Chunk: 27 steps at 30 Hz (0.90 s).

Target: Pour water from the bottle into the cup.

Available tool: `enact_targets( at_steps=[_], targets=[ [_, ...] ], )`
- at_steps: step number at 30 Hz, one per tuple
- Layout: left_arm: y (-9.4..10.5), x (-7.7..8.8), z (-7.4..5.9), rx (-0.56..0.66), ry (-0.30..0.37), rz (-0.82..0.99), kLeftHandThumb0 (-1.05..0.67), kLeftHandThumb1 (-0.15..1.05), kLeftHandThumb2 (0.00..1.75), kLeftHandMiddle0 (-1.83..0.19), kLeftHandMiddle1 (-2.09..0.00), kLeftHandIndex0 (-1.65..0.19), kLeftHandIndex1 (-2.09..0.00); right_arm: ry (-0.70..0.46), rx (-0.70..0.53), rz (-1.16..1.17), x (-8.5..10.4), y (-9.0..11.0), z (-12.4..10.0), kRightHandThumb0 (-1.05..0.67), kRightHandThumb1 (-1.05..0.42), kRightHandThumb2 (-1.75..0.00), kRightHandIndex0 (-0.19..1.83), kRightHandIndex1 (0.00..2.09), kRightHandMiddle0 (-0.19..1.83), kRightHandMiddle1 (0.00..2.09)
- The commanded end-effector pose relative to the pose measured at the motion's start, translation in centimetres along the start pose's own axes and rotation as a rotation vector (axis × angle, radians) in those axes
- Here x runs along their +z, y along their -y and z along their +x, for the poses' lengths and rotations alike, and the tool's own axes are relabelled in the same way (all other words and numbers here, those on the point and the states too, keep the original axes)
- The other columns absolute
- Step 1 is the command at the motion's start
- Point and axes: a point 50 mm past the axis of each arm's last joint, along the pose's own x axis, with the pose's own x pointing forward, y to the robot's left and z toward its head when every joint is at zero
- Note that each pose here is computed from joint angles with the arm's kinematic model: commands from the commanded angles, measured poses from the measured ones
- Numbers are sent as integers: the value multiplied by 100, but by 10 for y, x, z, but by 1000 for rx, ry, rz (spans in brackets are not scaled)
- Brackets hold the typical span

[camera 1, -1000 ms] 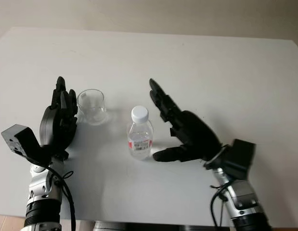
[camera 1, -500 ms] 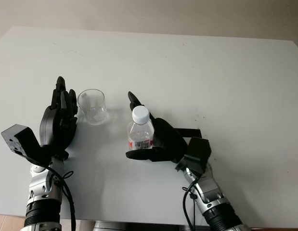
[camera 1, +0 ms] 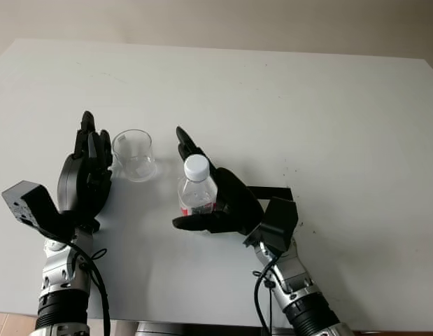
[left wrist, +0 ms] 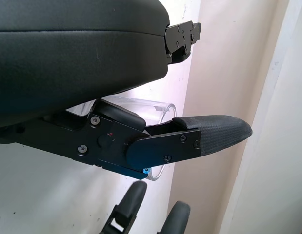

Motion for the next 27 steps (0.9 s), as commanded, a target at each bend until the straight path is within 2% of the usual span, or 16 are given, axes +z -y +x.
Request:
enact_targets(
  at_steps=[1, 2, 3, 5, 6, 9, 13, 20, 25, 27],
  targets=[
    [2, 0, 1, -2, 10, -9, -84, 105, 59, 19, 0, 19, 0, 12, 12, 25, 1, 0, 0, -69, -79, -5, -8, 181, 1, 179],
    [2, 0, 1, -3, 11, -9, -84, 105, 59, 19, 0, 19, 0, 10, 29, 12, 2, 0, 0, -62, -79, -6, 22, 198, 27, 197],
    [2, 0, 1, -5, 11, -10, -84, 105, 59, 19, 0, 19, 0, 0, 49, 1, 3, 1, 0, -60, -80, -6, 42, 203, 43, 203],
    [2, 0, 1, -6, 12, -11, -84, 105, 59, 19, 0, 19, 0, -34, 99, -20, 5, 2, 1, -55, -82, -6, 75, 208, 71, 208],
    [2, 0, 2, -5, 13, -10, -84, 105, 59, 19, 0, 19, 0, -42, 123, -27, 7, 2, 1, -51, -83, -6, 103, 209, 90, 209],
    [3, 0, 2, 1, 14, -14, -84, 105, 59, 19, 0, 19, 0, -54, 179, -51, 9, 1, 0, -45, -84, -6, 143, 209, 122, 209],
    [3, 0, 3, 9, 15, -15, -84, 105, 59, 19, 0, 19, 0, -44, 262, -112, 11, 0, 0, -41, -88, -6, 160, 209, 143, 209],
    [2, 1, 2, 16, 27, -1, -84, 105, 60, 19, 0, 19, 0, -48, 359, -252, 12, -4, -2, -40, -95, -7, 165, 209, 153, 209],
    [1, 1, 2, 23, 27, -6, -84, 105, 58, 19, 0, 19, 0, -32, 291, -248, 11, -2, -2, -42, -99, -6, 172, 209, 164, 209],
    [1, 1, 2, 20, 29, -3, -83, 105, 59, 19, 0, 19, 0, -33, 212, -242, 11, -1, 0, -41, -99, -6, 179, 209, 174, 209]
  ],
)
